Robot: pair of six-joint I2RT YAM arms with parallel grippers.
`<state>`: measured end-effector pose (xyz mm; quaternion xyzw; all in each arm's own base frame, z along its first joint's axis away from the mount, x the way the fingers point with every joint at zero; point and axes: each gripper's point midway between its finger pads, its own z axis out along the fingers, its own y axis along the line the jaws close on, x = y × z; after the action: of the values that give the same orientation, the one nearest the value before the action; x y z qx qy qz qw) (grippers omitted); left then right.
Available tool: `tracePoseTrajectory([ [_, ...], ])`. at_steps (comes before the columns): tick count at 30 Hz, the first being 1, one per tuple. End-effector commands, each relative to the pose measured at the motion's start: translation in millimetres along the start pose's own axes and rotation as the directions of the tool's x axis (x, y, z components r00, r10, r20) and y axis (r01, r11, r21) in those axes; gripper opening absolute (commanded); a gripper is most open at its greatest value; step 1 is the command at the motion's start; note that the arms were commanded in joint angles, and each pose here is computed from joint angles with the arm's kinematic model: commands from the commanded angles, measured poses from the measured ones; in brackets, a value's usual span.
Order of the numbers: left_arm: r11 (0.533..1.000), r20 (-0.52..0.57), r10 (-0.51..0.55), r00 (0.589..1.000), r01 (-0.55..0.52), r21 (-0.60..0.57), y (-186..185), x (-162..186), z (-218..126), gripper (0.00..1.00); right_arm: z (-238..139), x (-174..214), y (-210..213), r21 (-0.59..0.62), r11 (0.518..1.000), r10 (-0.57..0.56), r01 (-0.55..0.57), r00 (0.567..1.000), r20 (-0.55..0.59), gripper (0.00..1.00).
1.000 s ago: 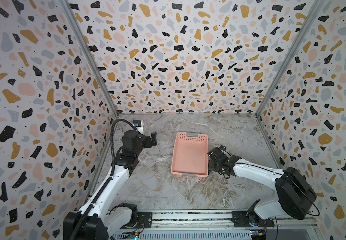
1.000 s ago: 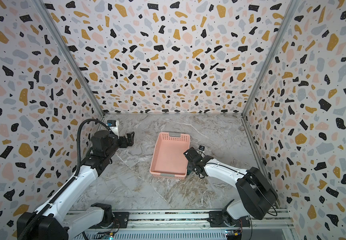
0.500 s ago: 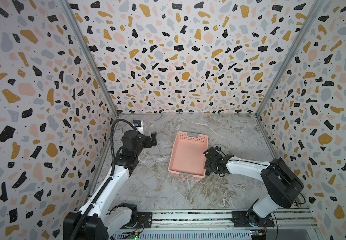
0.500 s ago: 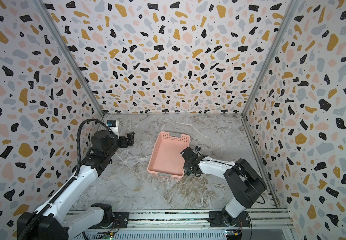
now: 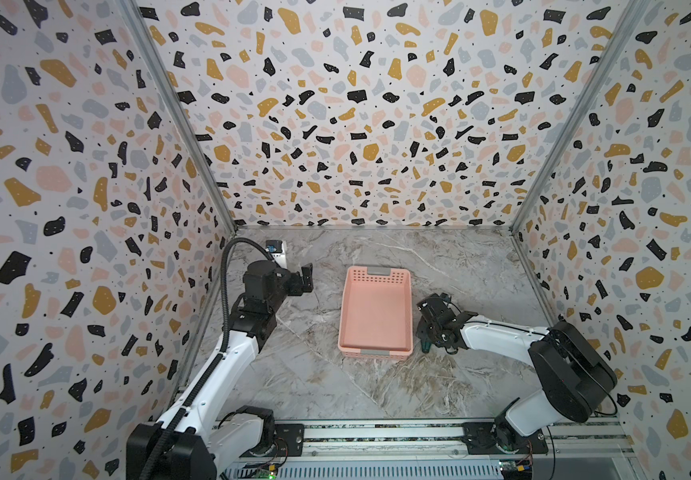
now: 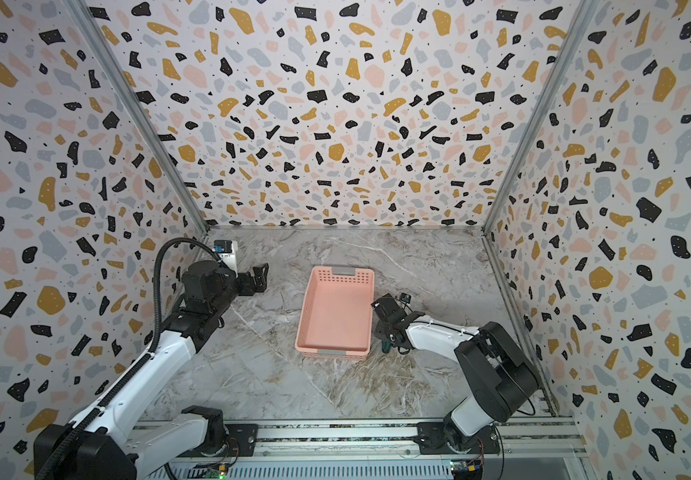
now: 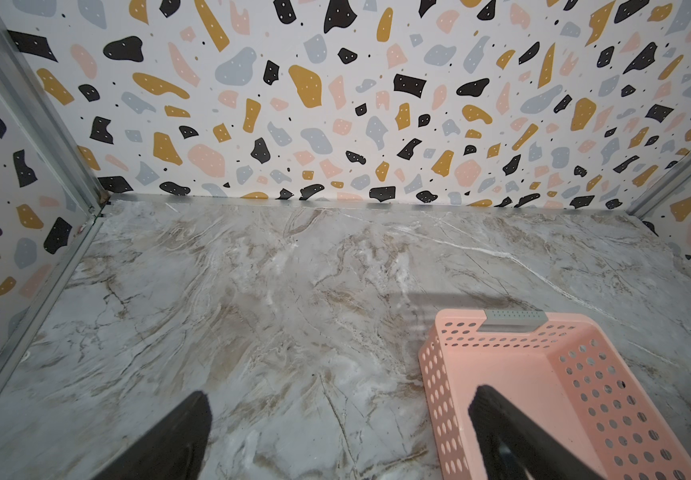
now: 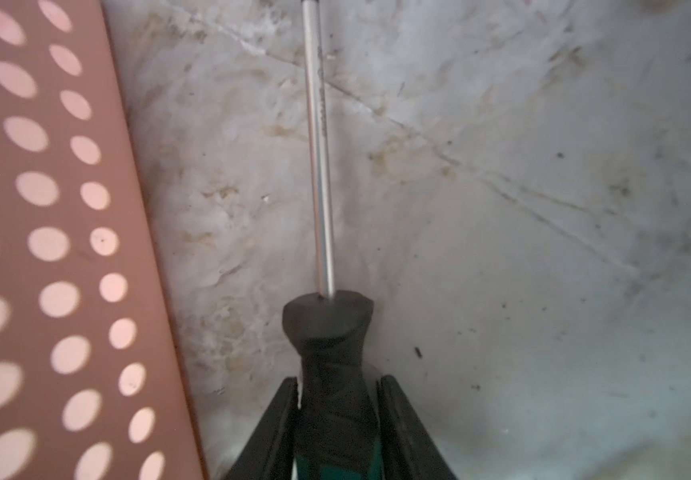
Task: Put the screwdriver in the bin
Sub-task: 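Lift the screwdriver with the right gripper and carry it toward the pink bin, then lower the screwdriver into the pink bin and open the right gripper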
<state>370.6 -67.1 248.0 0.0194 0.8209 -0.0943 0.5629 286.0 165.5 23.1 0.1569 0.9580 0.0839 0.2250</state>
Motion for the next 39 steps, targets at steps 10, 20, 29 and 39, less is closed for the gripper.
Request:
tracePoseTrajectory([
  [10, 1.0, 0.036, 0.014, 0.999, -0.014, 0.009, -4, -16, 0, 1.0, 9, 17, -32, 0.087, 0.995, -0.041, 0.046, 0.998, -0.055, 0.39],
  [20, 1.0, 0.042, 0.016, 0.999, -0.017, 0.005, -3, -17, -2, 1.0, 12, 17, -39, 0.135, 0.987, -0.077, 0.085, 0.995, -0.067, 0.2],
  [29, 1.0, 0.037, 0.017, 0.999, -0.017, 0.004, -3, -16, -1, 1.0, -34, -23, -35, 0.19, 0.975, -0.13, 0.114, 0.989, 0.071, 0.11],
  [39, 1.0, 0.033, 0.016, 0.999, -0.016, 0.007, -4, -15, 0, 1.0, -100, -68, 6, 0.135, 0.977, -0.192, 0.164, 0.953, 0.234, 0.08],
])
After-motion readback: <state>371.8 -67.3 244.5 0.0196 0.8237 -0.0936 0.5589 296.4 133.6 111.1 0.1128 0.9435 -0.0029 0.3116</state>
